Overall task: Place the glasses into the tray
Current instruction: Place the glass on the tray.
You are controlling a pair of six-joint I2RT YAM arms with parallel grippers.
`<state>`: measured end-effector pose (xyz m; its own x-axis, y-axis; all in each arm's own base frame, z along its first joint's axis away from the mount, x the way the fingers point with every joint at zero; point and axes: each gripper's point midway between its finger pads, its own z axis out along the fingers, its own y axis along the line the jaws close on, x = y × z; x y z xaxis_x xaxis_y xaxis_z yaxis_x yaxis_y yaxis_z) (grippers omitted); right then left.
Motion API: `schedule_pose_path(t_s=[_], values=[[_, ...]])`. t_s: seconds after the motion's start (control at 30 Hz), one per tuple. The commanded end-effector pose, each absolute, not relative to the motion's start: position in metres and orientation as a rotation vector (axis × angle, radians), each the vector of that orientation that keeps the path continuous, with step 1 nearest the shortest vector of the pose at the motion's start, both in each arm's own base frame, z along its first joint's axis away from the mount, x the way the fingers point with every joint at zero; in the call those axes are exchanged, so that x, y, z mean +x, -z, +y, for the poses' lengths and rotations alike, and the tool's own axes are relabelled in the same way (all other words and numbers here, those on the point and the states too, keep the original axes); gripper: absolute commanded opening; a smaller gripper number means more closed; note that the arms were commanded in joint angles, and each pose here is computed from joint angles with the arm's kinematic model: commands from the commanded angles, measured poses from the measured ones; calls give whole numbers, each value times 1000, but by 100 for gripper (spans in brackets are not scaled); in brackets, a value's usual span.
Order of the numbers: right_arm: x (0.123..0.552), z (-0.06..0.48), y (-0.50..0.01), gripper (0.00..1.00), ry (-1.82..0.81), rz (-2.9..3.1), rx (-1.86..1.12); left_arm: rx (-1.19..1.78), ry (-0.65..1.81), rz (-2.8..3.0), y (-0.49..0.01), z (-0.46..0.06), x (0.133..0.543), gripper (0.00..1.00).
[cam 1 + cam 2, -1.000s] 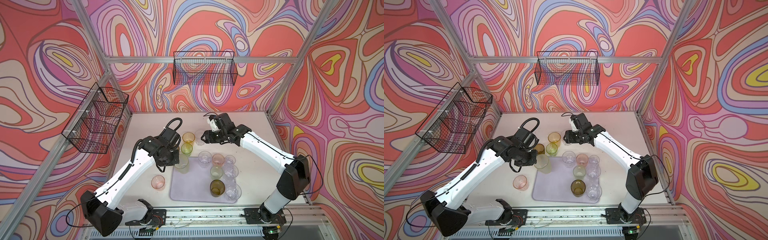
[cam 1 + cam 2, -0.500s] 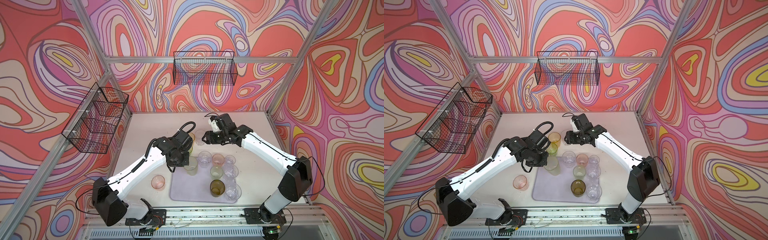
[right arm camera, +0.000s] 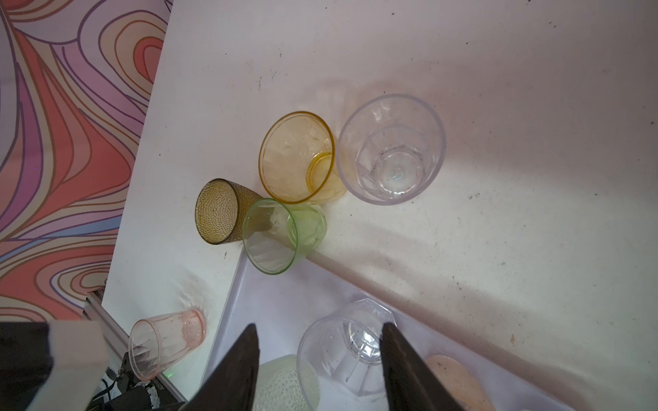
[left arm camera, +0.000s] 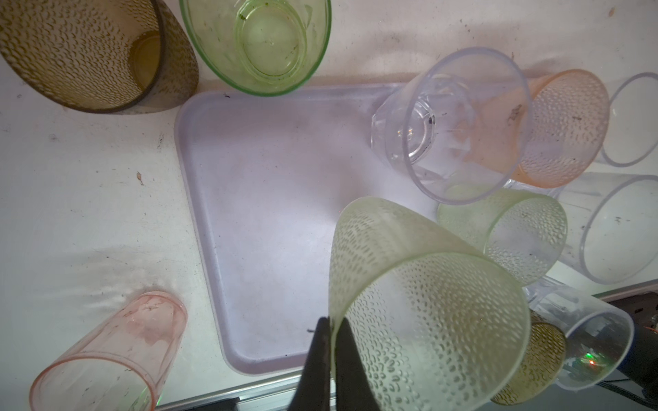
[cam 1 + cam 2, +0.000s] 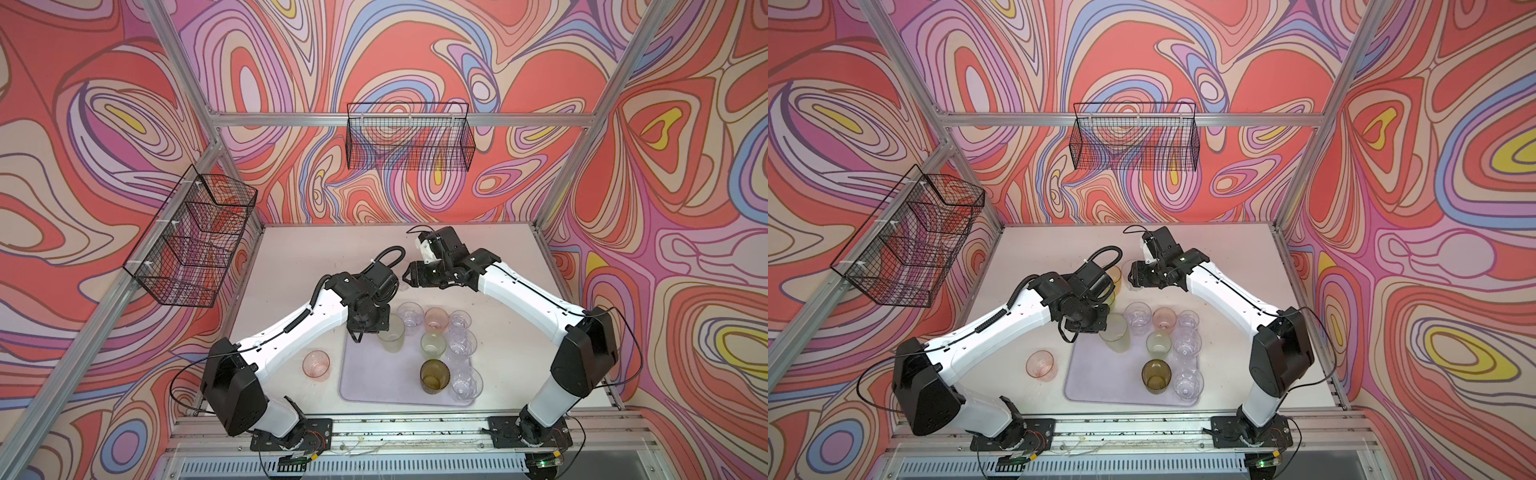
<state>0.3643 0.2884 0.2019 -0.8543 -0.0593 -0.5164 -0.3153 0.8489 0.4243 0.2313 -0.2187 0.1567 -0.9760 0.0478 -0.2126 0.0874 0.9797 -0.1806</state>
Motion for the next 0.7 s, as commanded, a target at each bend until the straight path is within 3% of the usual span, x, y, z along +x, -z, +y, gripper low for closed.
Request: schedule_pose_path(t_s=[0.0, 0.67], values=[[376, 292, -212, 57, -715, 2487, -277, 94, 312, 2907, -160, -228, 233, 0], [375, 290, -211, 57, -727, 2489, -274, 194, 251, 2926, -143, -257, 230, 0]])
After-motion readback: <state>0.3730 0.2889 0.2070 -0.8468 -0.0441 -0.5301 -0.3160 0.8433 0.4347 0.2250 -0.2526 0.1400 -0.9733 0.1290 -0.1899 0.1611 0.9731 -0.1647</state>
